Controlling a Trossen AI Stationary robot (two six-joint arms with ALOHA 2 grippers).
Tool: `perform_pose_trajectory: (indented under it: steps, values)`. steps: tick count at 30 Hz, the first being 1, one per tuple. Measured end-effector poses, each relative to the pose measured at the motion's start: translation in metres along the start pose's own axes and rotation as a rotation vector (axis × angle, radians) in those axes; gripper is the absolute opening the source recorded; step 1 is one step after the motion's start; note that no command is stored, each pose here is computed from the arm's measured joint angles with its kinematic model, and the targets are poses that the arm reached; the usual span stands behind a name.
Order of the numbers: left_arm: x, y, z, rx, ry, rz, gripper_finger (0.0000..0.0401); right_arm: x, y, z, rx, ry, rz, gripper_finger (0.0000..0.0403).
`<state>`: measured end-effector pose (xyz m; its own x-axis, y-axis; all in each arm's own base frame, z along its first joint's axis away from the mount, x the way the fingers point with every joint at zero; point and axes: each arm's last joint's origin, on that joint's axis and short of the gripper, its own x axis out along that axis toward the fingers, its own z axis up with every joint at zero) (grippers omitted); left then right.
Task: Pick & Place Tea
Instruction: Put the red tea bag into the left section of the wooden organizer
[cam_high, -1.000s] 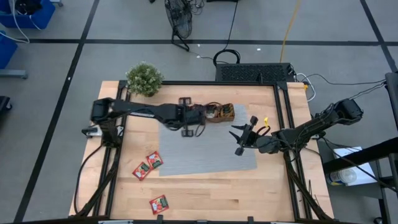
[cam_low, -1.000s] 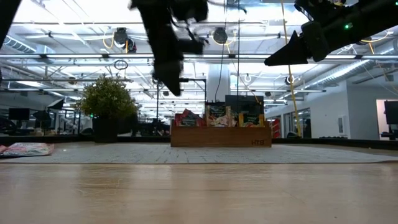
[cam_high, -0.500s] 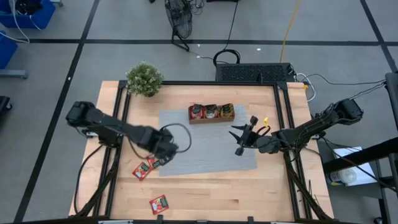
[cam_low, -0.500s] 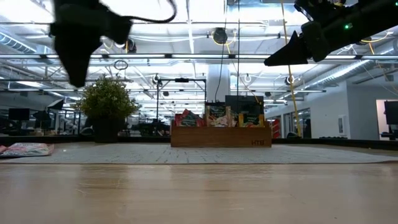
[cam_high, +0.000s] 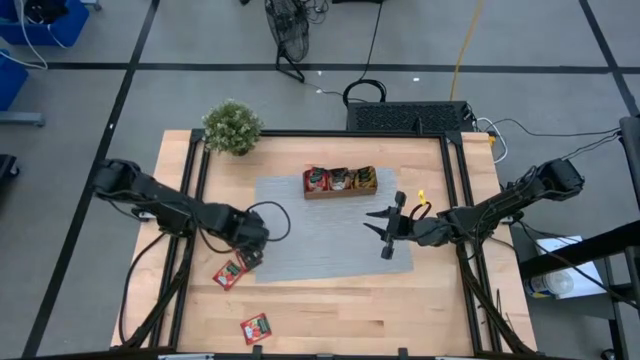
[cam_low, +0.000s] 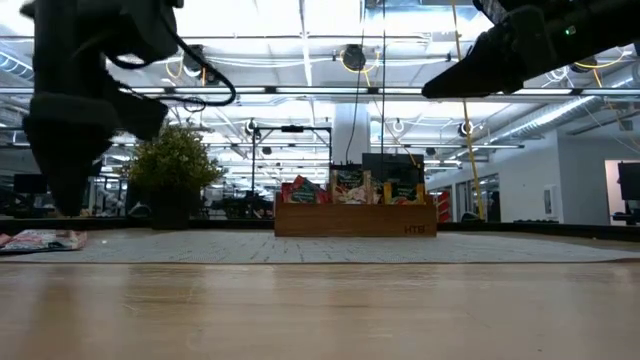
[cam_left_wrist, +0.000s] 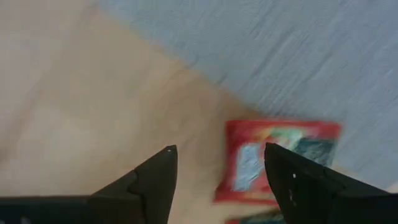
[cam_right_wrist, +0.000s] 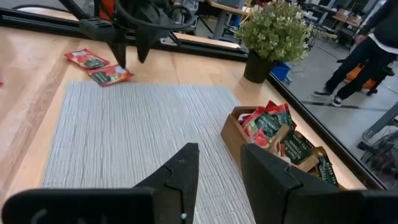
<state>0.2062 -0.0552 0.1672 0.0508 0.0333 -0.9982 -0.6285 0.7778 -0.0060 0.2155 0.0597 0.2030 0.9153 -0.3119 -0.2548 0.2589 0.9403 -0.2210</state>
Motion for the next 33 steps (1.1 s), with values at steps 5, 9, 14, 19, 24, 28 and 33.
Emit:
perform_pose_trajectory:
  steps: [5,9,14,19,24,28,33]
  values:
    - [0.014,0.013,-0.002,-0.002,0.027,-0.083,0.0241,0.000,0.000,0.000,-0.002,0.000,0.000,0.0107]
    - [0.027,0.017,-0.004,-0.015,0.078,-0.178,0.0241,0.000,0.000,0.000,-0.002,0.000,0.000,0.0104]
    - [0.035,0.017,-0.007,-0.026,0.091,-0.261,0.0241,0.000,0.000,0.000,-0.003,0.000,-0.001,0.0103]
    - [0.035,0.016,-0.007,-0.048,0.095,-0.264,0.0232,0.000,0.000,0.000,-0.003,0.001,-0.001,0.0102]
    - [0.036,0.017,-0.008,-0.075,0.115,-0.257,0.0161,0.000,0.000,0.000,-0.002,0.001,-0.001,0.0102]
    - [0.037,0.017,-0.009,-0.071,0.134,-0.269,0.0062,0.000,0.000,0.000,-0.002,0.001,-0.001,0.0102]
    - [0.031,0.012,-0.007,-0.044,0.146,-0.300,0.0012,0.000,0.000,0.000,-0.002,0.001,-0.001,0.0102]
